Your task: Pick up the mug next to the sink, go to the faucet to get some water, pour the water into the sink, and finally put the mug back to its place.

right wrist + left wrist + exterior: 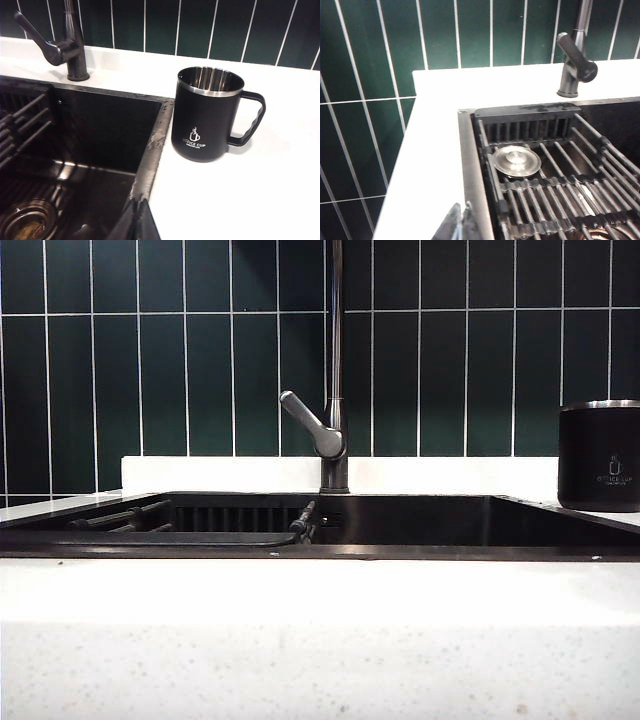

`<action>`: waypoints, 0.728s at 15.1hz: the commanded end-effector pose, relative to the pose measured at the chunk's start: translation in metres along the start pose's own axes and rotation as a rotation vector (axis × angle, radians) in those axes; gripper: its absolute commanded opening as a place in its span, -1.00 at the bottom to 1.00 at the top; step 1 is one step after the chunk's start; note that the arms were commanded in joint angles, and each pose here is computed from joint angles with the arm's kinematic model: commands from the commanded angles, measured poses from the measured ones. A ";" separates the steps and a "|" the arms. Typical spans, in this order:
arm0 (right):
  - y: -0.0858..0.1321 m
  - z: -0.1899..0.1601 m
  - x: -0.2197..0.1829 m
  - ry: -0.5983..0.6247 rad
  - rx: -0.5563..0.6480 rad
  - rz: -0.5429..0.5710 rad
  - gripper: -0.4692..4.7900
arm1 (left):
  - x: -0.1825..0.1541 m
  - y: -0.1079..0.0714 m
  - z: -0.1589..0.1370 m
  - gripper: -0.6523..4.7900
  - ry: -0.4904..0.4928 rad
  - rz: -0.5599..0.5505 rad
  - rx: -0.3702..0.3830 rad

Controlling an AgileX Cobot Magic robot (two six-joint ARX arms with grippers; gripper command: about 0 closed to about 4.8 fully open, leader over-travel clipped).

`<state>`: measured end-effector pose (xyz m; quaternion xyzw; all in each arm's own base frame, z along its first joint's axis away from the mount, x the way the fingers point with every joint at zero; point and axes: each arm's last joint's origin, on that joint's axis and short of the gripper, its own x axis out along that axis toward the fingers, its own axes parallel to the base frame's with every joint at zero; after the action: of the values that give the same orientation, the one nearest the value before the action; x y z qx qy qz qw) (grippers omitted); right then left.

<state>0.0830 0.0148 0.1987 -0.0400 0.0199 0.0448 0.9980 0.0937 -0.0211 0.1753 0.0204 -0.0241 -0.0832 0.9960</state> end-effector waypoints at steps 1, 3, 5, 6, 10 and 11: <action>0.000 -0.008 0.004 -0.016 -0.005 -0.029 -0.84 | 0.001 -0.001 -0.006 -0.78 0.003 -0.014 -0.007; 0.001 -0.014 0.007 -0.035 -0.002 -0.033 -0.84 | 0.001 -0.001 -0.004 -0.78 -0.018 -0.011 0.003; 0.001 -0.022 0.010 -0.039 -0.001 -0.065 -0.84 | 0.001 0.000 -0.004 -0.78 -0.018 -0.002 0.025; 0.001 -0.023 0.011 -0.033 -0.017 -0.080 -0.84 | 0.001 0.000 -0.004 -0.78 -0.019 0.017 0.028; 0.001 -0.023 0.011 -0.030 -0.054 -0.091 -0.84 | 0.001 0.001 -0.002 -0.78 -0.038 0.055 0.026; -0.001 -0.023 0.010 -0.026 -0.056 -0.140 -0.84 | 0.001 0.002 -0.001 -0.78 -0.045 0.089 0.026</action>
<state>0.0931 0.0145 0.1721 -0.0679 0.0133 0.0003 0.9976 0.0954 -0.0200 0.1710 0.0314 -0.0357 -0.0555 0.9973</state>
